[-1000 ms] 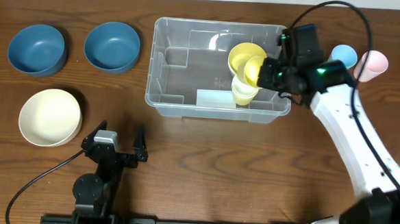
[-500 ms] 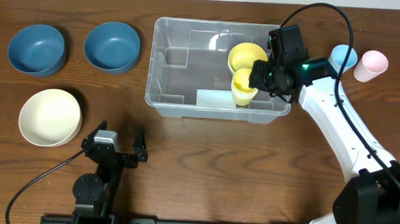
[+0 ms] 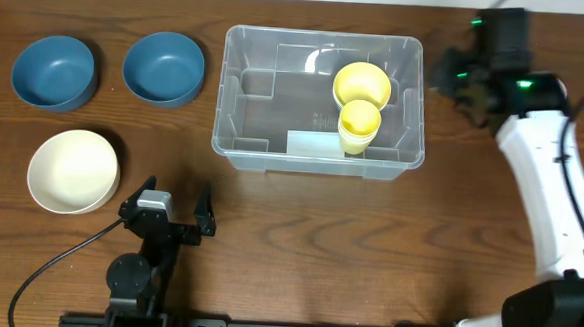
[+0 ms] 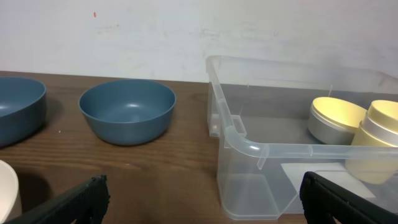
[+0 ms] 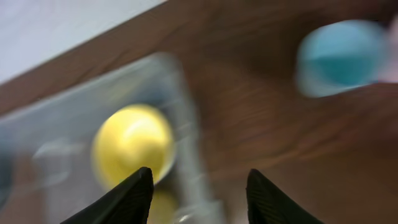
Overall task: Pack container
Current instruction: 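Carry the yellow cup with the right gripper and stack it onto the cups, then move the right gripper to the blue cup and grasp it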
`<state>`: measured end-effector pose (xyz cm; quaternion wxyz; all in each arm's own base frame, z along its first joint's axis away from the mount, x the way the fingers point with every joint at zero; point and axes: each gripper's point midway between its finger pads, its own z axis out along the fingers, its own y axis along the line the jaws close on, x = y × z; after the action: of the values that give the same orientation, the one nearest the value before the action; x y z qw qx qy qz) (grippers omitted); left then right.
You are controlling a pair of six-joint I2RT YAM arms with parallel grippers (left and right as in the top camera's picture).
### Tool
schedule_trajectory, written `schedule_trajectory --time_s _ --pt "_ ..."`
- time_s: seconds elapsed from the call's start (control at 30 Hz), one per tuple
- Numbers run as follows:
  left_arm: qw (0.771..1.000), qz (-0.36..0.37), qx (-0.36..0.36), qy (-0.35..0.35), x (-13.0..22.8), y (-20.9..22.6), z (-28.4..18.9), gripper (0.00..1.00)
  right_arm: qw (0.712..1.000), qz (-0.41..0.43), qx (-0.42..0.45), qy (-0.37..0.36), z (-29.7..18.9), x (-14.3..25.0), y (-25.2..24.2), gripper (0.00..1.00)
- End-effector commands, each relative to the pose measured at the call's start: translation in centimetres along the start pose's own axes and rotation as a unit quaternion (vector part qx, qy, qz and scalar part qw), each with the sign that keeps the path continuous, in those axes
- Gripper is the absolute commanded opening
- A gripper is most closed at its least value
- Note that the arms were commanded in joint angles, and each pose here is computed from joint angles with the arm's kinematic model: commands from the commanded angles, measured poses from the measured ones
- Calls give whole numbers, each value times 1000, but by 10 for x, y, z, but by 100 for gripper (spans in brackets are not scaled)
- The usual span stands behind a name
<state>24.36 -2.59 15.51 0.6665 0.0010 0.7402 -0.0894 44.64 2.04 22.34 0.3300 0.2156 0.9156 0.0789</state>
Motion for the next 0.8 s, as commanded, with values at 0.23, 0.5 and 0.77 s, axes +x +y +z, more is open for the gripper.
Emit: schedule_trajectory --time_s 0.23,0.5,0.77 --pt "1000 -4 0 23 15 1 1 98 991 97 87 -36 46 -41 -88 50" --pt "1000 -4 0 23 15 1 1 98 982 141 128 6 96 -24 -134 48" --pt "1000 -4 0 23 15 1 1 98 978 152 145 23 127 -12 -153 47"
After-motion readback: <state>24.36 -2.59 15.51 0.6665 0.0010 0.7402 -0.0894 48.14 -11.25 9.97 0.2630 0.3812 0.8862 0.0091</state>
